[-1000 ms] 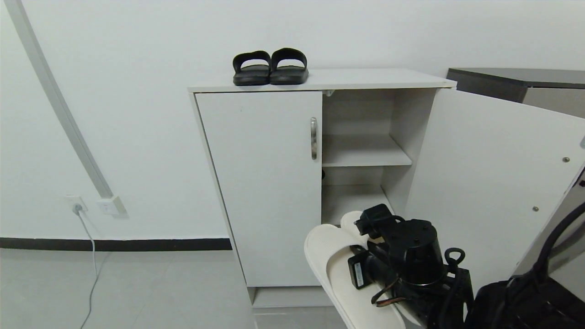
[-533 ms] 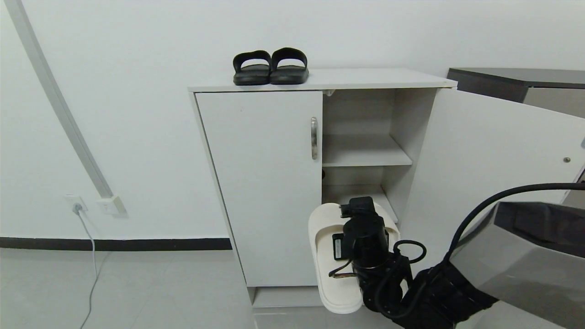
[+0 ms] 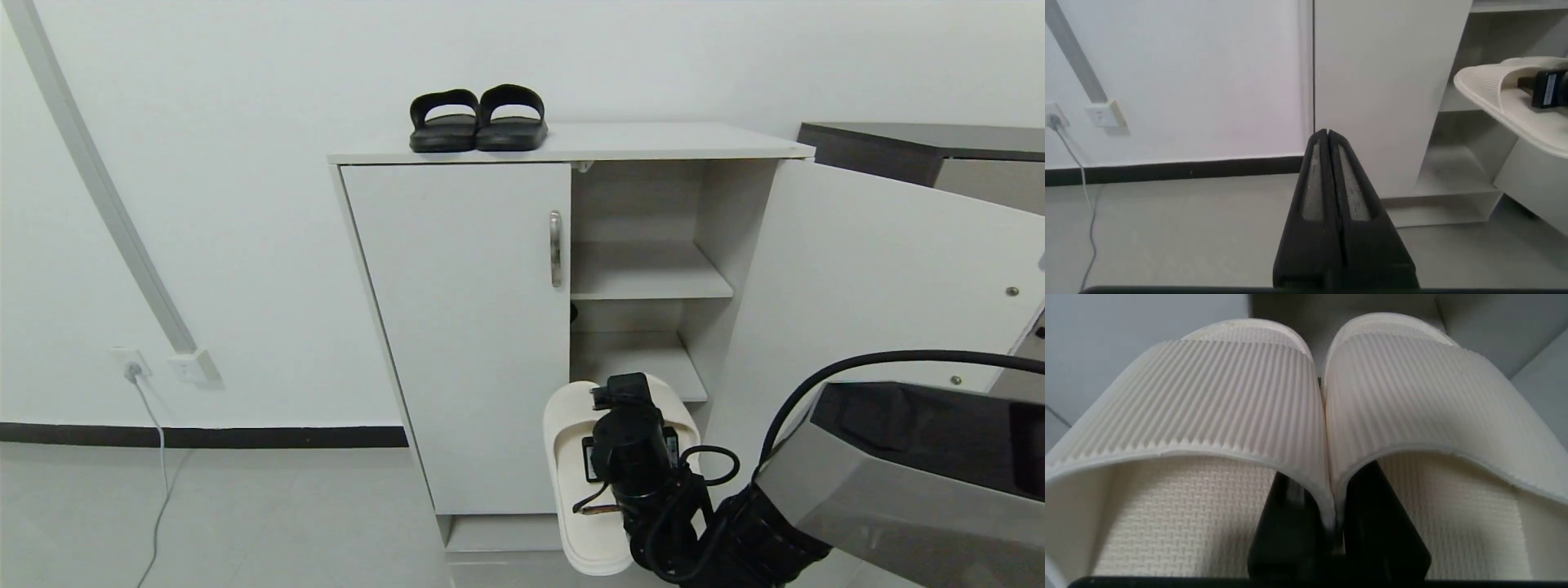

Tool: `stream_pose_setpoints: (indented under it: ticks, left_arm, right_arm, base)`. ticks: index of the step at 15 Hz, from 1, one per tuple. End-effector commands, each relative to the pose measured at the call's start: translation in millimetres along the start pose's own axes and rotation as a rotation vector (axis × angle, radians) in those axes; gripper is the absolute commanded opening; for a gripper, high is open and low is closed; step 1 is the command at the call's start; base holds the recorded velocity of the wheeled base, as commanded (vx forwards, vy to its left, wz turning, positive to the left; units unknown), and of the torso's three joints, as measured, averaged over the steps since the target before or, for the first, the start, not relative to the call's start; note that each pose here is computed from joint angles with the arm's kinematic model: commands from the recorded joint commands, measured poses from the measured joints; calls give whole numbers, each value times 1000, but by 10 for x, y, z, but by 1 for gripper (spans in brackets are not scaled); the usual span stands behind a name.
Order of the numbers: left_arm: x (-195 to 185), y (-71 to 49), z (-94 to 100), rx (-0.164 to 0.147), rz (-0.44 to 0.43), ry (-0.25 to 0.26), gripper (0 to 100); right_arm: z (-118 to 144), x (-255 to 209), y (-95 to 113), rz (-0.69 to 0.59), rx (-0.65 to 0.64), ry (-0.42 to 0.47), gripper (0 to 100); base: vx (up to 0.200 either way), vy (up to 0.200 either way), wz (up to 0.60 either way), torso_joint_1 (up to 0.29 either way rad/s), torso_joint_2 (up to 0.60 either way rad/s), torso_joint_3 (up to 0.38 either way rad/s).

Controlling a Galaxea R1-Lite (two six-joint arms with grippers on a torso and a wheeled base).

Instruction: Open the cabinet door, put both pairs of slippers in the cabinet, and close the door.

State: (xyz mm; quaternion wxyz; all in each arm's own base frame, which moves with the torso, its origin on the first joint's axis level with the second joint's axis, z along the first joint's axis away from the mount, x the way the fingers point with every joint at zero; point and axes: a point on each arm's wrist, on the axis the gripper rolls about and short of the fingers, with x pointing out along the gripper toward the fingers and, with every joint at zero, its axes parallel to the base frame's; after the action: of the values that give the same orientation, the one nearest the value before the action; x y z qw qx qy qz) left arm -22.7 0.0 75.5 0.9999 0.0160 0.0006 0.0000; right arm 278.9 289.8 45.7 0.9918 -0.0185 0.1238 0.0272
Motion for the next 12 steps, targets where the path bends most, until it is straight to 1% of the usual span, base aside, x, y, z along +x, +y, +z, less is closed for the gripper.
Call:
stream_pose_setpoints:
  ticks: [1,2,6,9,12]
  left_arm:
    - [1,0,0,0,0,2,0]
    - [1,0,0,0,0,2,0]
    - [1,1,0,-7,3,2,0]
    - [1,1,0,-21,3,2,0]
    - [0,1,0,-21,3,0,0]
  right_arm:
    - [-14,4,-5,-3,-3,3,0]
    - [-13,9,-9,-4,-2,4,0]
    - [-57,17,-1,-1,4,12,0]
    - [-138,63,28,8,15,5,0]
    - [-188,79,63,32,28,-6,0]
  base:
    - [0,-200,0,2,2,2]
    - [0,-200,0,2,12,-2]
    - [0,0,0,0,0,0]
    - [0,0,0,0,0,0]
    - [0,0,0,0,0,0]
